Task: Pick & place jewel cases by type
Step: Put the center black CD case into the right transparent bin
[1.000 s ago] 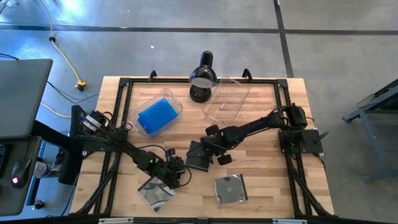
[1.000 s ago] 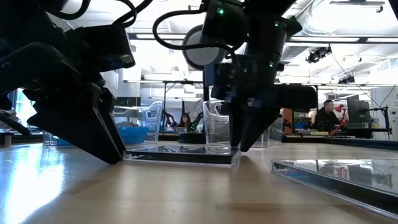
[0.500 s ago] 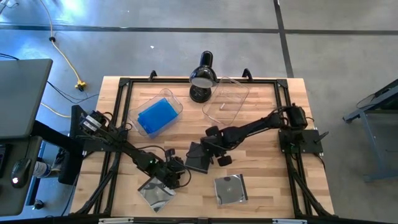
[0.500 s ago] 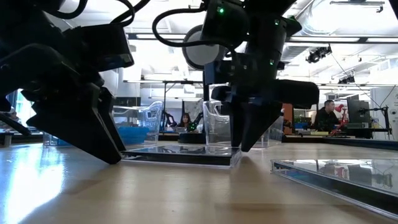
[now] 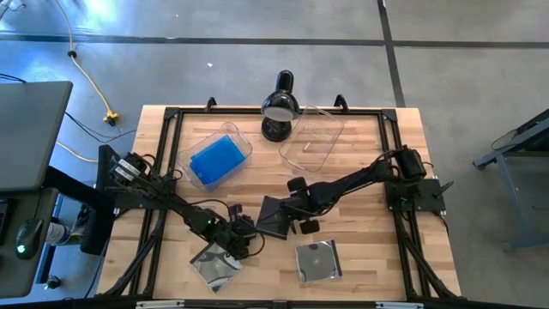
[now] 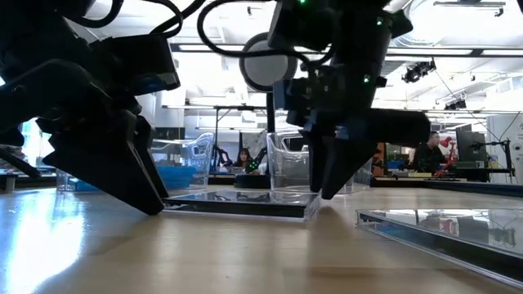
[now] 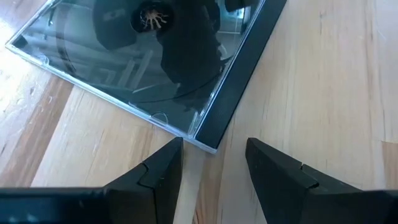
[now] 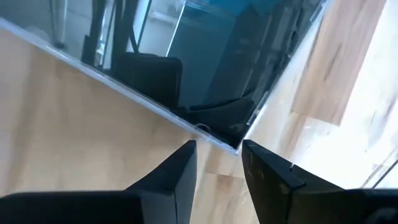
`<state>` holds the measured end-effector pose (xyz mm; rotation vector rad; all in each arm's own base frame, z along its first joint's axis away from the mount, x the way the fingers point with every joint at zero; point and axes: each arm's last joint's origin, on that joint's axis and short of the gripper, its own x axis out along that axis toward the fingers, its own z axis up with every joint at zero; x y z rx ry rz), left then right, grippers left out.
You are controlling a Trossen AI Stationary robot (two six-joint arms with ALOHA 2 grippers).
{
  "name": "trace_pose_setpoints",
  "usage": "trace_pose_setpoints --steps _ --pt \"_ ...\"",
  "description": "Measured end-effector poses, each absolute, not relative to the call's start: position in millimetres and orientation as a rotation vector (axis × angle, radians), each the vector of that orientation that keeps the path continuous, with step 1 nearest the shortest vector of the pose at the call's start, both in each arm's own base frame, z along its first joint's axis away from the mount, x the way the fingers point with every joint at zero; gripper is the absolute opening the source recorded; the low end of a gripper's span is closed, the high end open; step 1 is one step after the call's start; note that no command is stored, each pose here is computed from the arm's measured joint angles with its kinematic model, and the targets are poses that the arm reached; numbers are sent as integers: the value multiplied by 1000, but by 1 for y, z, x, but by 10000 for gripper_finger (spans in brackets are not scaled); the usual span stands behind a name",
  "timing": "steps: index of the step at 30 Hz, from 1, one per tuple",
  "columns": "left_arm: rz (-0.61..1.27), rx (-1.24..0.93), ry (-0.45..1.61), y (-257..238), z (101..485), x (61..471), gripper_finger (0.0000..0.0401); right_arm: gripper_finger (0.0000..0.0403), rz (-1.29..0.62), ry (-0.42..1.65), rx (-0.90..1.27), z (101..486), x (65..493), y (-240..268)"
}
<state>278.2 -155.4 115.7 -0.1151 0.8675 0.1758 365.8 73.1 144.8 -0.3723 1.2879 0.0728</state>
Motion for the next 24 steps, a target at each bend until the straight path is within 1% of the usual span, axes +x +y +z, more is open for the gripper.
trace_pose_setpoints --steps 8,12,15,18,24 --pt "119 -87 828 -158 118 282 174 124 73 1276 -386 150 361 87" --pt "106 -90 824 -159 118 283 174 124 63 1331 -300 148 355 92" --pt "48 -97 828 -161 119 284 174 124 62 1376 -226 148 350 96" --pt "15 -50 857 -163 123 286 174 124 34 1377 -196 147 349 98" --pt "44 31 989 -167 139 291 174 124 12 1329 -69 149 356 97"
